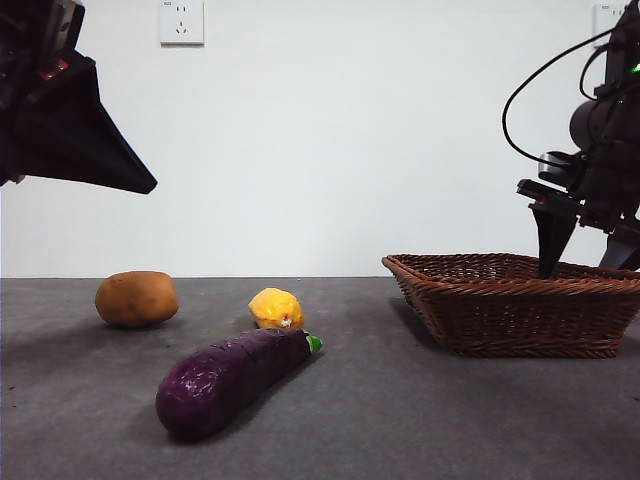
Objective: Help me put the vegetables on the table into the basket
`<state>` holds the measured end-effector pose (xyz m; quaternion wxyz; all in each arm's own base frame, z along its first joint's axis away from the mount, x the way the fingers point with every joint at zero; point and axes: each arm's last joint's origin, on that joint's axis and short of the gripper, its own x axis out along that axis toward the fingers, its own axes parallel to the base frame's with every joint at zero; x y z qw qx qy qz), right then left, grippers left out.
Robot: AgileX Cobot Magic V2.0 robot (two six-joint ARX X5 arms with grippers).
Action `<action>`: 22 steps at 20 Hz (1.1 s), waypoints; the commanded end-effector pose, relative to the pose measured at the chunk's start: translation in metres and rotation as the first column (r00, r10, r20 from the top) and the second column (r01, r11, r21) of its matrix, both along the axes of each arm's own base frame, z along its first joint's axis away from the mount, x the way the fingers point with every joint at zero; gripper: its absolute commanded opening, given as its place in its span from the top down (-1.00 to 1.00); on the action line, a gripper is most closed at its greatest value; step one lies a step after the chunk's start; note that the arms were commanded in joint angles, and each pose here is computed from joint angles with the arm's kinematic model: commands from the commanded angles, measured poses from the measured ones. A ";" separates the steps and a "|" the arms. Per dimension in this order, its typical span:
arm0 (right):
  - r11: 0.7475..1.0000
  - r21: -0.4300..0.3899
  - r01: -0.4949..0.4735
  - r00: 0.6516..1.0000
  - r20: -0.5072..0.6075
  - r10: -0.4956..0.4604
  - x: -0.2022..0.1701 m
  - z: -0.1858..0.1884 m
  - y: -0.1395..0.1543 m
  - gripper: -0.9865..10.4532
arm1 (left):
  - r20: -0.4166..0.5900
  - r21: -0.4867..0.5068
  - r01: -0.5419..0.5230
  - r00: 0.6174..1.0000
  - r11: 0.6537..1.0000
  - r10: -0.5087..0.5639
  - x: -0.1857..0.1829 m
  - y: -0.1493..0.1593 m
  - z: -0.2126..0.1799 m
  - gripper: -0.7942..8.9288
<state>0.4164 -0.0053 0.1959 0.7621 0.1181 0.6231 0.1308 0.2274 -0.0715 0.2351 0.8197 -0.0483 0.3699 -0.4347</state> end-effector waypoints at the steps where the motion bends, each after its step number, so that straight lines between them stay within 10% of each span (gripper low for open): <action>1: 1.000 0.005 -0.015 1.000 -0.024 0.015 0.002 -0.008 0.001 0.85 | 0.045 -0.001 0.018 0.999 1.000 -0.018 0.002 -0.001 0.002 0.85; 13: 0.999 0.049 0.015 0.979 0.201 -0.025 -0.067 0.122 -0.027 0.84 | -0.105 0.067 -0.245 0.962 0.967 0.251 0.050 -0.031 0.051 0.81; 22: 1.000 0.014 -0.027 0.956 0.292 0.021 -0.120 0.174 -0.020 0.84 | -0.216 0.430 -0.223 0.916 0.875 0.339 0.138 -0.107 0.056 0.05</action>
